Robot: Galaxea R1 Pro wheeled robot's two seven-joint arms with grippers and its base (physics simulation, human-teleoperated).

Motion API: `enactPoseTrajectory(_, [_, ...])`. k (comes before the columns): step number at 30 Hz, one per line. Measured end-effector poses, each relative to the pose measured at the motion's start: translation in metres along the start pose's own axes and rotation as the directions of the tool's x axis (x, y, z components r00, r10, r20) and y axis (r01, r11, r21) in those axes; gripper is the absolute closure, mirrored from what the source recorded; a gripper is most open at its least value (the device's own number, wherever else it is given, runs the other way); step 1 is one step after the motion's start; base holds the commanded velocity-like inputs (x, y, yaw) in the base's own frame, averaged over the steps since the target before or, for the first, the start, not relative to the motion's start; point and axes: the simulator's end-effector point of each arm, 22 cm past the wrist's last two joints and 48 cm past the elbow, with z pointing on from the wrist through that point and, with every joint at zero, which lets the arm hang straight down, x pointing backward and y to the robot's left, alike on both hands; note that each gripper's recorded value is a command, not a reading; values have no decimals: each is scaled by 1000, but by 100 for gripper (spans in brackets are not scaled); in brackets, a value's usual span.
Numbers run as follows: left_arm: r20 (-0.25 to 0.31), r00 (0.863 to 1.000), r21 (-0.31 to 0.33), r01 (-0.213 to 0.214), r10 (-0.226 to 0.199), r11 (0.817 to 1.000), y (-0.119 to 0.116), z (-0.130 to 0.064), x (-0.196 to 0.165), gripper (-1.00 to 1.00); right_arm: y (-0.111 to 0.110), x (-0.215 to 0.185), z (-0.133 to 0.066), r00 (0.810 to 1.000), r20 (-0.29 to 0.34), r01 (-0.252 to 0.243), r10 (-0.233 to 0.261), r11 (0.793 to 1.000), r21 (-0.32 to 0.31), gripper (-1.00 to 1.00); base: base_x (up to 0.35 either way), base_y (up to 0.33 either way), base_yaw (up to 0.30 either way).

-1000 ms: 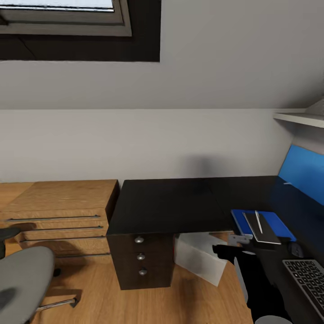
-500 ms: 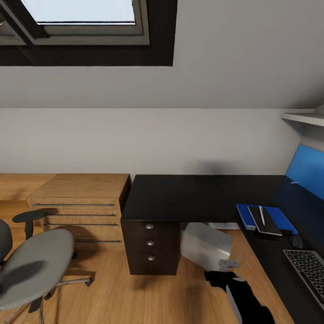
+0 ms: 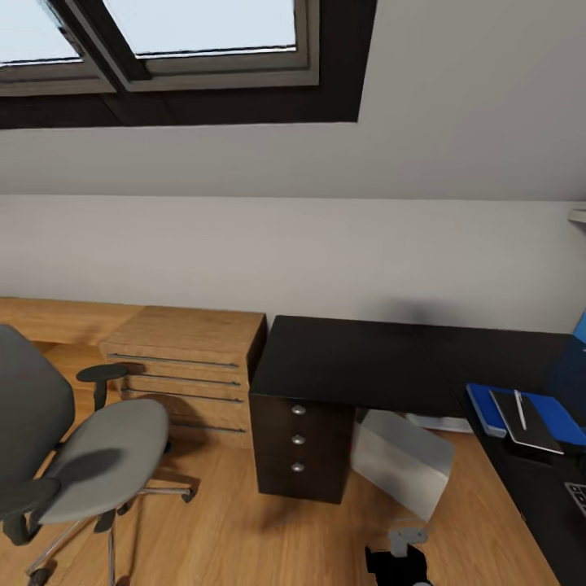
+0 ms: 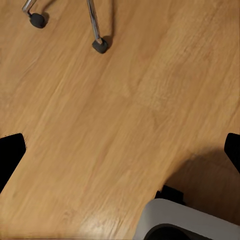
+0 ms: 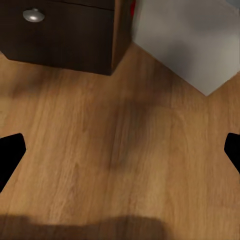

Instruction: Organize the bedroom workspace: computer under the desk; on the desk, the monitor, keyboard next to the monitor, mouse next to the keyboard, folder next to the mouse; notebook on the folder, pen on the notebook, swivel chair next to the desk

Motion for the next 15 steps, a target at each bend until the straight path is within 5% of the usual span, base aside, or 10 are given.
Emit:
enactPoseTrajectory(12, [4,1000,3,2,-2,1000,-1,0,-2,-100,-15,80,-26,1000,7,-6,5,1000,28,-100,0,0,266])
enactPoseTrajectory(15, [5,1000,3,2,-2,1000,-1,0,-2,-100,-47,126,-58,997,73,-6,1,998,66,-100,0,0,270])
